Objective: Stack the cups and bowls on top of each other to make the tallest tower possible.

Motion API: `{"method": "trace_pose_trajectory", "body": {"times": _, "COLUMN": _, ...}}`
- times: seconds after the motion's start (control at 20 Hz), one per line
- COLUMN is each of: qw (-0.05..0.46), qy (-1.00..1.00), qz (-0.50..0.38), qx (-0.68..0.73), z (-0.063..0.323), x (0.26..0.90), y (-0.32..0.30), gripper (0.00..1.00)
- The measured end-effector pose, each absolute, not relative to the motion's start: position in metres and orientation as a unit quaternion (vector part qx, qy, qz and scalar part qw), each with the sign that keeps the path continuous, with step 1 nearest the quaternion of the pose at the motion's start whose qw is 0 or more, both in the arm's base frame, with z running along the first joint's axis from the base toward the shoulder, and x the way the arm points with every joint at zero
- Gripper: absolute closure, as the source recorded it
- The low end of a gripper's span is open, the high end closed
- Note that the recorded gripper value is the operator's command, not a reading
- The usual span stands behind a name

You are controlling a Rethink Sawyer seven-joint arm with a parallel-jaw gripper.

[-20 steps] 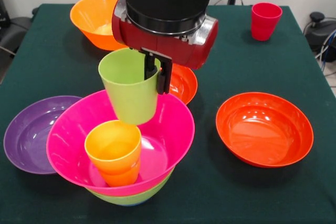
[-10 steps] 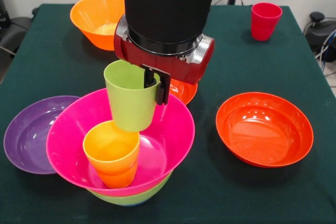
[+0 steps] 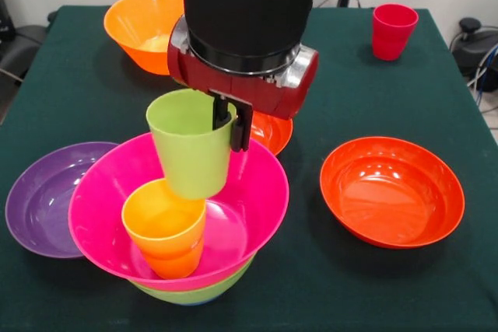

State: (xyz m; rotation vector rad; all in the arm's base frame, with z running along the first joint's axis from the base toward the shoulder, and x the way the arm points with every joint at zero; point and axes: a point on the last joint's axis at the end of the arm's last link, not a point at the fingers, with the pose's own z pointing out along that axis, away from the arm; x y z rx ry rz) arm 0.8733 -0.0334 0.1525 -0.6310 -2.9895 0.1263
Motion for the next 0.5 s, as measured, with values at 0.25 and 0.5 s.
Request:
{"method": "trace_pose_trajectory", "body": {"times": 0.25, "qw": 0.028, "qy": -0.976, "qz": 0.039, "qx": -0.211, "z": 0.184, "x": 0.876, "y": -0.035, "gripper": 1.00}}
{"method": "trace_pose_trajectory", "body": {"times": 0.5, "qw": 0.016, "qy": -0.977, "qz": 0.038, "qx": -0.211, "z": 0.214, "x": 0.878, "y": -0.035, "gripper": 1.00}}
